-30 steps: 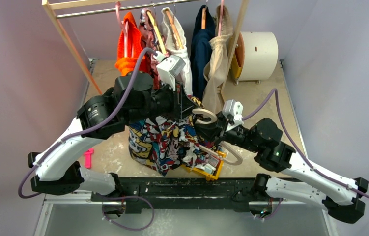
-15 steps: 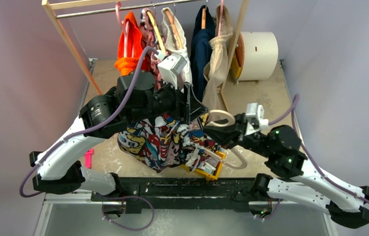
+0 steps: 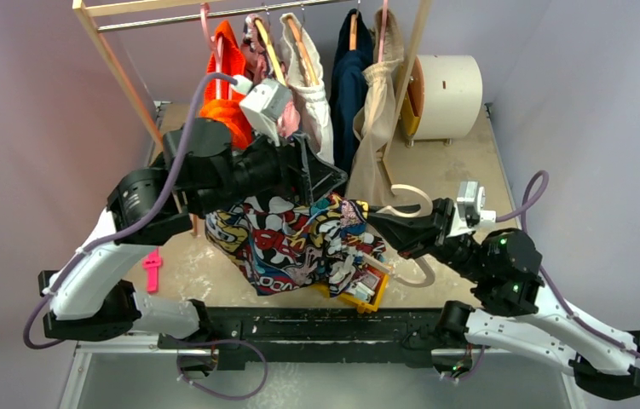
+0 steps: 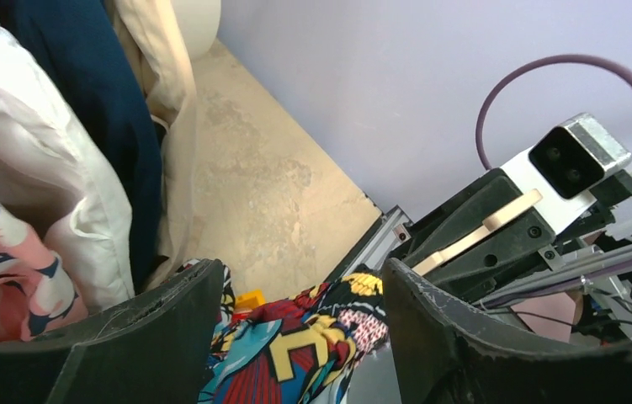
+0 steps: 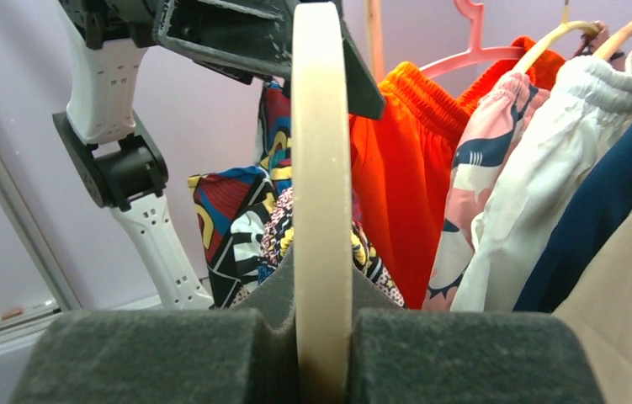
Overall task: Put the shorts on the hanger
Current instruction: Hang the shorts on the hanger.
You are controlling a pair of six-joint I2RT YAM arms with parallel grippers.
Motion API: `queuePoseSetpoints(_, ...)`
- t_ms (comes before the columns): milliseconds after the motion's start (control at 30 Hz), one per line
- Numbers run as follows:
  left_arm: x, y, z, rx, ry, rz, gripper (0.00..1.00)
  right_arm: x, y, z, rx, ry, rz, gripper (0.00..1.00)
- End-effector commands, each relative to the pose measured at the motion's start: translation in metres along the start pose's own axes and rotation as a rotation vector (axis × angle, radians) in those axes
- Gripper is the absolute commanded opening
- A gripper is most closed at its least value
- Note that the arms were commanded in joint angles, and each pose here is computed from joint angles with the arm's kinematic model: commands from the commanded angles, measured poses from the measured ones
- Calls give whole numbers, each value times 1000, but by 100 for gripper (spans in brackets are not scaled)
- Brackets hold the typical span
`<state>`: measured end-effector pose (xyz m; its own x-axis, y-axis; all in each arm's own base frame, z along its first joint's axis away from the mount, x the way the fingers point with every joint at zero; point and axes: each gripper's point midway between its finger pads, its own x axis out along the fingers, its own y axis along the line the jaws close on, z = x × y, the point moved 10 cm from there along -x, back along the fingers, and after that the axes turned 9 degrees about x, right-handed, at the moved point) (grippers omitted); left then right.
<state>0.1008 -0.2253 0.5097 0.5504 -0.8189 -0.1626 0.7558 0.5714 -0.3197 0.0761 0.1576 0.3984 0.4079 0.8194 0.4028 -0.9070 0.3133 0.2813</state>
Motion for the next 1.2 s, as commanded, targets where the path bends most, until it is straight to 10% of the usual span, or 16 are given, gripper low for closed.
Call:
queuePoseSetpoints(0,-51,0,34,6,-195,-14,68,-4,-3,30,-37,-151,-105,0)
queuePoseSetpoints(400,-83,20,21,18,-225,105,70,-10,-6,35,-68,-149,-156,0)
queuePoseSetpoints(767,-68,55,-54,109,81,325,63,-17,6,54,-88,-99,-88,0)
queuePoseSetpoints(1167,-68,64,-67,172,97,353,63,-33,19,77,-79,-87,-41,0)
